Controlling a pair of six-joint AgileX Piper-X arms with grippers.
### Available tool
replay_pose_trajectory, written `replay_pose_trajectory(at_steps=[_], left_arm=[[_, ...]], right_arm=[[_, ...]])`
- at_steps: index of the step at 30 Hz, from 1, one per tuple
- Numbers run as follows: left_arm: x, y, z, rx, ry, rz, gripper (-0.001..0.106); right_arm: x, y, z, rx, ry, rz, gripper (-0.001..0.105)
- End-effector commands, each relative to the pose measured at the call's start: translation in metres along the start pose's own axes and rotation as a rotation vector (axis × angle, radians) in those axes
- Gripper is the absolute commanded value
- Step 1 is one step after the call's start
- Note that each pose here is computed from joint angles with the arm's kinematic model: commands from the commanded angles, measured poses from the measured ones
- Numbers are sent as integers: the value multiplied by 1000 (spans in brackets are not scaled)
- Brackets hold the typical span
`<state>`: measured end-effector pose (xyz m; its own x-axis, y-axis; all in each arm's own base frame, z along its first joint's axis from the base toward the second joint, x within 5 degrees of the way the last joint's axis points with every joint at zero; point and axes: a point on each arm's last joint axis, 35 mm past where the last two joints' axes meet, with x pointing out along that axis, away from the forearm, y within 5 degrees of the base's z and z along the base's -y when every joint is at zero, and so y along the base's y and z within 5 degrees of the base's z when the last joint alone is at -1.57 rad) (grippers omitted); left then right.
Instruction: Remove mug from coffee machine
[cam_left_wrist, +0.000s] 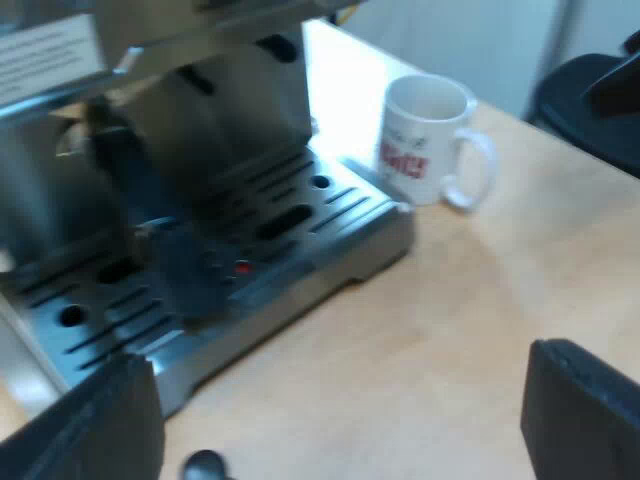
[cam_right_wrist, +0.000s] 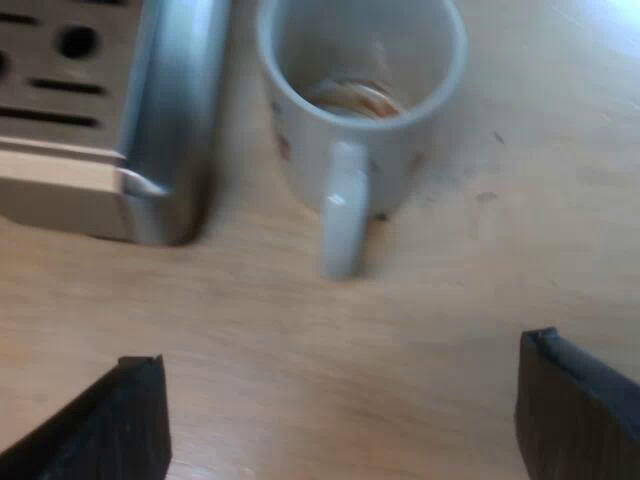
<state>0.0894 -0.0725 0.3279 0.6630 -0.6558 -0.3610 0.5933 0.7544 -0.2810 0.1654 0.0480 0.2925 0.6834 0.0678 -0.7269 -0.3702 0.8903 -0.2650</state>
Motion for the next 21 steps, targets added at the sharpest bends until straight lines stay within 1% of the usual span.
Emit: replay_pose_trajectory(at_steps=[1, 4, 5, 6, 8, 9, 11, 13, 14, 15, 16, 17, 18, 19, 21], left_arm=[[-1, 2, 10, -12, 6, 54, 87], [0, 5, 21, -26, -10, 94, 87], [-1, 7, 27, -18, -21, 114, 87], [-2, 8, 29, -14, -28, 124, 87], [-2, 11, 36, 6, -38, 155, 87], [-3, 14, 40, 2, -47, 181, 87], [-5, 20, 47, -12, -63, 207, 87], [-8, 26, 50, -33, -75, 232, 87], [-10, 30, 51, -47, -84, 250, 87], [-11, 32, 51, -54, -88, 261, 87], [-13, 37, 51, -70, -95, 286, 87], [-14, 38, 52, -74, -98, 292, 87], [-16, 42, 52, -88, -105, 310, 87], [-18, 46, 52, -103, -107, 326, 87], [-21, 51, 50, -129, -102, 358, 87]], right_arm=[[-14, -5, 13, -9, -56, 24, 72], [-24, -8, 24, -20, -104, 27, 72], [-28, -10, 28, -18, -117, 23, 72], [-29, -10, 29, -18, -123, 21, 72], [-31, -11, 31, -39, -140, 36, 72], [-32, -10, 32, -54, -151, 51, 72], [-29, -11, 33, -52, -147, 55, 72], [-25, -13, 33, -25, -130, 50, 72], [-22, -16, 32, 8, -113, 57, 72], [-20, -17, 31, 27, -109, 69, 72], [-17, -21, 30, 71, -100, 92, 72], [-15, -24, 29, 89, -94, 94, 72], [-12, -30, 28, 122, -85, 98, 72], [-10, -36, 25, 151, -73, 71, 72], [-10, -45, 22, 180, -62, 31, 72]])
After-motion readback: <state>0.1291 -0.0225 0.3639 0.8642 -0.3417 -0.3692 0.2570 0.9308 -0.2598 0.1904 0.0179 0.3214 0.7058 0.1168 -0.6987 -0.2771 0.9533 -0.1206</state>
